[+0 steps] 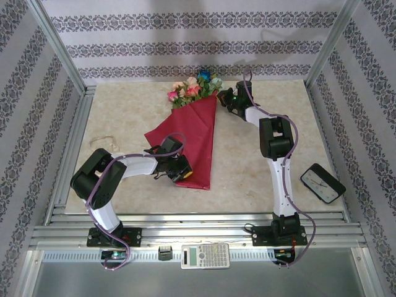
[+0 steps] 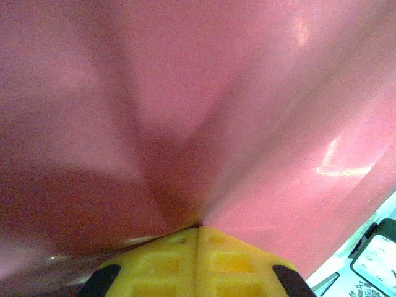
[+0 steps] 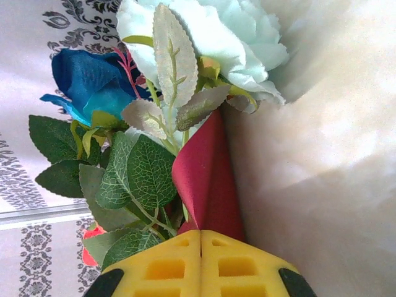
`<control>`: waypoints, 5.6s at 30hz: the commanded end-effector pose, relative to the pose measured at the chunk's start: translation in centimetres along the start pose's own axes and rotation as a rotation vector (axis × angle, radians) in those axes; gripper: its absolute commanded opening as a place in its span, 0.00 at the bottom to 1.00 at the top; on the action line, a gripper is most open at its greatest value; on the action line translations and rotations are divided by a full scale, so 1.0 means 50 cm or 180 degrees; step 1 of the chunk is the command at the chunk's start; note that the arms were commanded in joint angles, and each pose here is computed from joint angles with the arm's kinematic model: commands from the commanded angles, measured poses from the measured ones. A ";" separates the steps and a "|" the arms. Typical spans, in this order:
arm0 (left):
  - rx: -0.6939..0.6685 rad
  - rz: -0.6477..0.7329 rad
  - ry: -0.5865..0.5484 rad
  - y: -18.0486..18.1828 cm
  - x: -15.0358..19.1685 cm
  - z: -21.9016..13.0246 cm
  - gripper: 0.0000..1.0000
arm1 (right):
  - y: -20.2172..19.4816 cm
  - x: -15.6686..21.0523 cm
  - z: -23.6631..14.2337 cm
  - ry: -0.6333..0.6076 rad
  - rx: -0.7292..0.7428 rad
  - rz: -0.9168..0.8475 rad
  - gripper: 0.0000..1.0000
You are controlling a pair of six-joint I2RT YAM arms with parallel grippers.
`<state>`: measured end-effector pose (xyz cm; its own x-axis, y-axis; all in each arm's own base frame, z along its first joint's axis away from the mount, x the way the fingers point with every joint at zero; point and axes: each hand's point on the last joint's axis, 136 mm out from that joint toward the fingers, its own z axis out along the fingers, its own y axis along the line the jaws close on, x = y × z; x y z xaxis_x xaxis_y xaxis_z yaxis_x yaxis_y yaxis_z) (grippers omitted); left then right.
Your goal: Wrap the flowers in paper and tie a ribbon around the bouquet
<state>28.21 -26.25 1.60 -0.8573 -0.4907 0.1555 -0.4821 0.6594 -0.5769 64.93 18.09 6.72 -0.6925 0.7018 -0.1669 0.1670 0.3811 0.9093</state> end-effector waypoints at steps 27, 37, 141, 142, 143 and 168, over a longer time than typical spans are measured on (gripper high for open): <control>-0.0296 -0.0157 -0.0714 -0.001 -0.154 -0.348 0.44 | 0.005 0.596 -0.434 0.1453 0.0963 -0.1044 0.08; -0.1673 -0.0273 -0.0662 0.312 -0.222 -0.435 0.53 | 0.034 0.714 -0.363 0.1984 0.1120 -0.1644 0.08; 0.0065 -0.0745 -0.0948 0.005 -0.121 -0.392 0.53 | -0.004 0.603 -0.414 0.0728 0.1953 0.0407 0.65; 0.0006 -0.0838 -0.0994 0.039 -0.125 -0.401 0.51 | 0.005 0.611 -0.400 0.0737 0.1969 0.0452 0.64; -0.0046 -0.0948 -0.1033 0.077 -0.130 -0.410 0.50 | 0.018 0.621 -0.382 0.0751 0.1970 0.0521 0.61; 0.0022 -0.2575 -0.1156 0.294 -0.230 -0.309 0.34 | -0.052 0.628 -0.189 0.0197 0.2413 0.1399 0.00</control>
<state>27.72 -2.45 3.95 -0.2044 -0.9502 0.2351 -0.9112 0.0969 -0.4004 35.56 34.23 3.16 -0.5154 0.8333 0.1999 0.8196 0.4112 0.3989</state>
